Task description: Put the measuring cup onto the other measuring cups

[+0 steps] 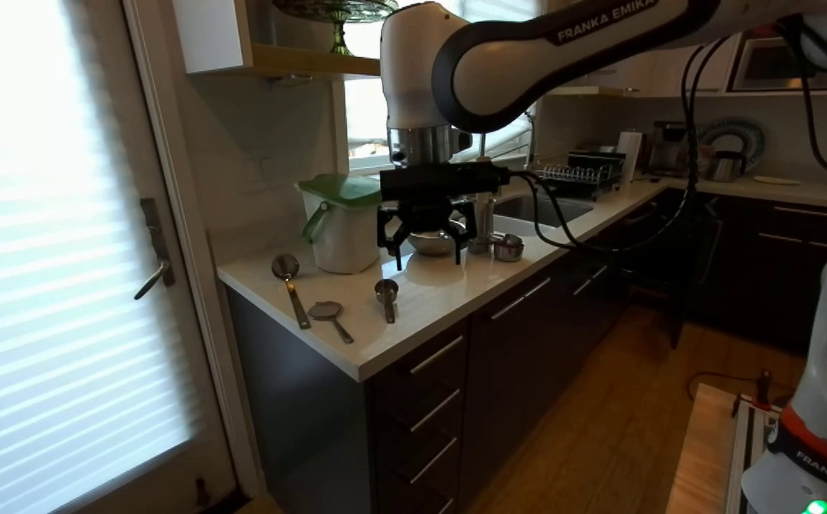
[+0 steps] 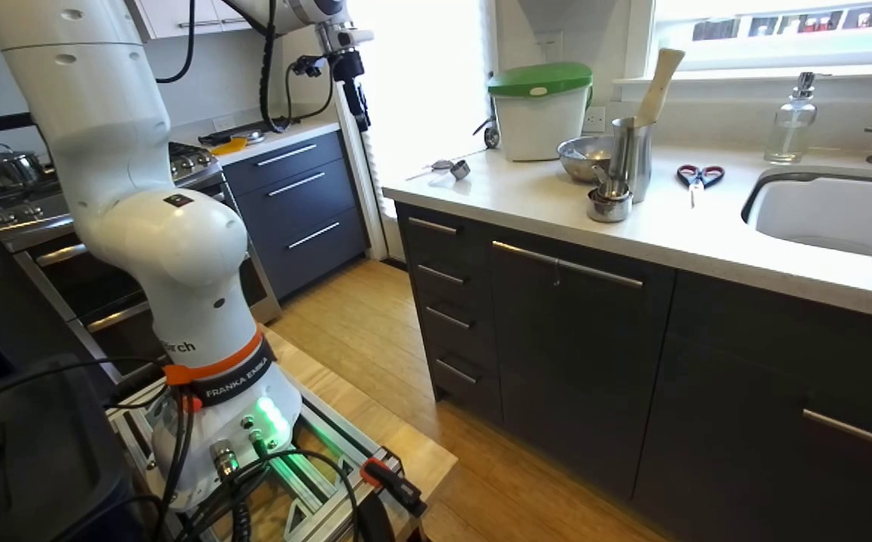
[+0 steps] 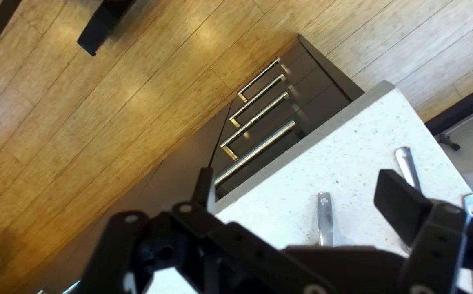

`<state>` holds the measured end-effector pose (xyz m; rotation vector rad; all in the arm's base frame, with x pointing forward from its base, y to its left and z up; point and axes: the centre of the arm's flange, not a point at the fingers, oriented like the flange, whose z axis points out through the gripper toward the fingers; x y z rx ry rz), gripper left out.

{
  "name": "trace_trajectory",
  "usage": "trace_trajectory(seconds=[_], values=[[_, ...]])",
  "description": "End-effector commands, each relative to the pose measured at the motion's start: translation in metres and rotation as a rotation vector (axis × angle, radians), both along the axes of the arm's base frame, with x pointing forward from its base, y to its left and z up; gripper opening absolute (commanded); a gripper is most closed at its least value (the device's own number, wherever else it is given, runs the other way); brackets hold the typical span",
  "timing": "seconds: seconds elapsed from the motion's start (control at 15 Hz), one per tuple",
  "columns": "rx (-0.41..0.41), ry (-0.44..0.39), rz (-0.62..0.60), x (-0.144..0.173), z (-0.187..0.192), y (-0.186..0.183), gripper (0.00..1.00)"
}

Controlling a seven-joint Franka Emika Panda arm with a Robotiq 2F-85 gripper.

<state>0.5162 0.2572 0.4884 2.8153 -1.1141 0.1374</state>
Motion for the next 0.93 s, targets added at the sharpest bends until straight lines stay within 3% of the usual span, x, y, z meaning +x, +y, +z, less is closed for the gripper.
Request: trace_trajectory(seconds=[0.0,0.4,0.87], values=[[0.0,0.002,-0.001,0.001,-0.001,0.0,1.0],[0.001,-0.004,-0.001,0.0,0.002,-0.001,1.0],[0.022,-0.007,0.029,0.062,-0.036,-0.029,1.0]])
